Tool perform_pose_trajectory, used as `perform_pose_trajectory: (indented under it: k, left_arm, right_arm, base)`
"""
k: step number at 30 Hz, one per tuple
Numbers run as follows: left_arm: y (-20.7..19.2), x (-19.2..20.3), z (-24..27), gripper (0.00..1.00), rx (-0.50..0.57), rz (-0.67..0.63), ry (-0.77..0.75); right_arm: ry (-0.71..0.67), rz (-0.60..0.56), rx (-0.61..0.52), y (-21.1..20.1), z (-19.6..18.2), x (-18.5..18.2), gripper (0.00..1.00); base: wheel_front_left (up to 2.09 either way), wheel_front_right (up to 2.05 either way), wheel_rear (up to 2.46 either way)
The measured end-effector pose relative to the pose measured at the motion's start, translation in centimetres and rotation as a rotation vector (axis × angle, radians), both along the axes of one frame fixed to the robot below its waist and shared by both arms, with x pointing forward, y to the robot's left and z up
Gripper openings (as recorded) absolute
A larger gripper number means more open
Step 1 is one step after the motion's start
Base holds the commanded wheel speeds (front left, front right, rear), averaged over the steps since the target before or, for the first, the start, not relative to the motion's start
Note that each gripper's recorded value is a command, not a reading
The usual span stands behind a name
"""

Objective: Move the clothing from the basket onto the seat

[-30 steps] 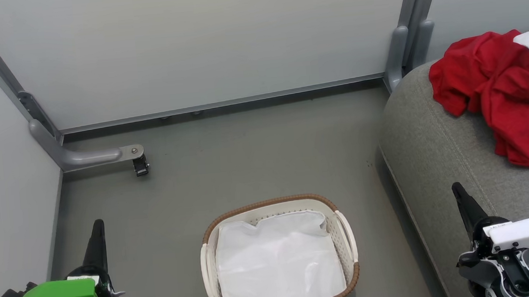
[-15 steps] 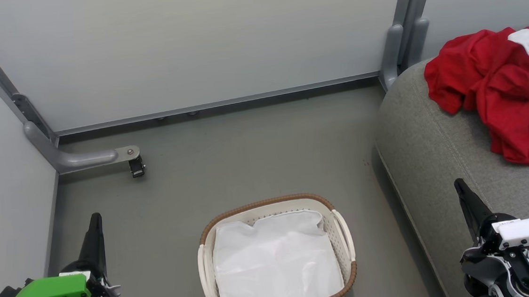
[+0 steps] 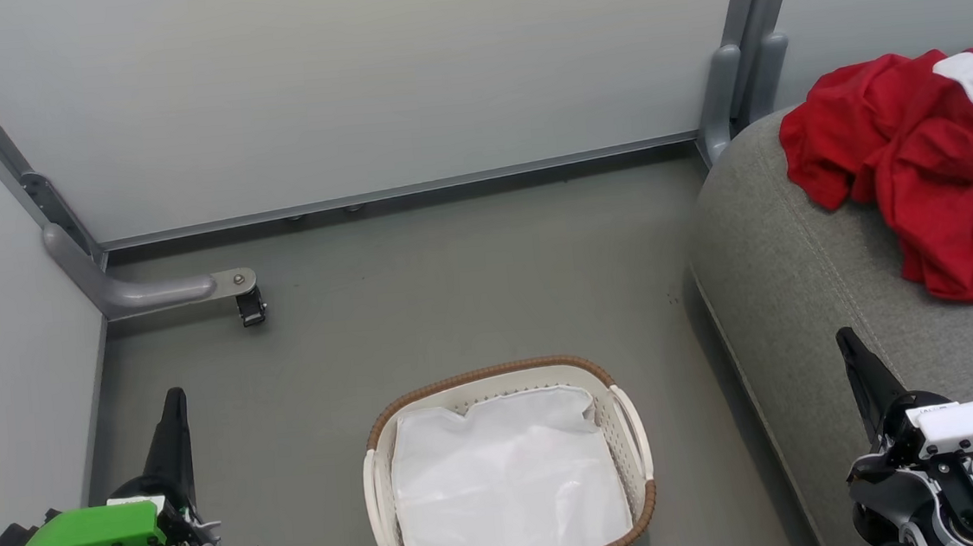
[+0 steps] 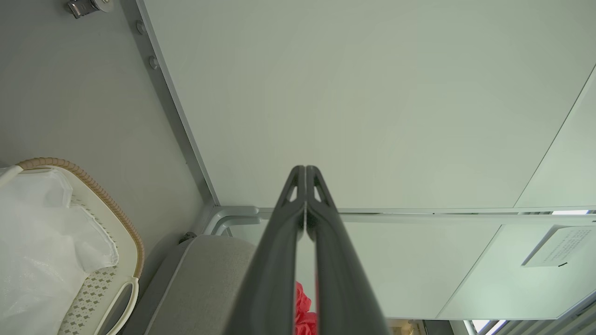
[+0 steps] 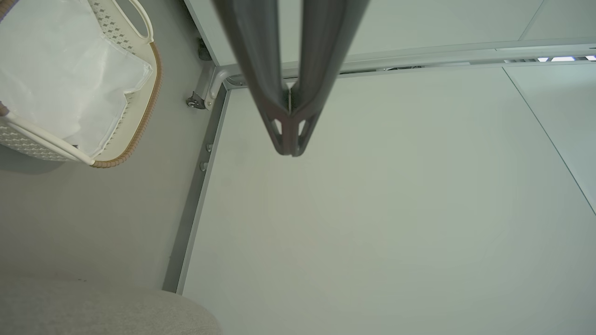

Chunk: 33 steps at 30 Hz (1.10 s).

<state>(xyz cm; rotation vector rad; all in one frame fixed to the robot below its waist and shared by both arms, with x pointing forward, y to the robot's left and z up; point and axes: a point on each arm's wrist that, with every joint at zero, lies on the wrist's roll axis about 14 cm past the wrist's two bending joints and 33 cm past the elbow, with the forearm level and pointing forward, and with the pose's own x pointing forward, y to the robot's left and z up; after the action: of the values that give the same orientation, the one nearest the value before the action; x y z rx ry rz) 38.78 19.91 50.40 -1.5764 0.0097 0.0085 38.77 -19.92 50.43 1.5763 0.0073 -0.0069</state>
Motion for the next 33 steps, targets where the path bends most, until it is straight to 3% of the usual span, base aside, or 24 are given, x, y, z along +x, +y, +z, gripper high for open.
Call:
perform_pose_trajectory:
  k: [33]
  left_arm:
    - [0.00, 0.00, 0.00, 0.00, 0.000, 0.000, 0.000]
  right_arm:
    - [0.000, 0.000, 0.000, 0.00, 0.02, 0.00, 0.00]
  base:
    - [0.00, 0.00, 0.00]
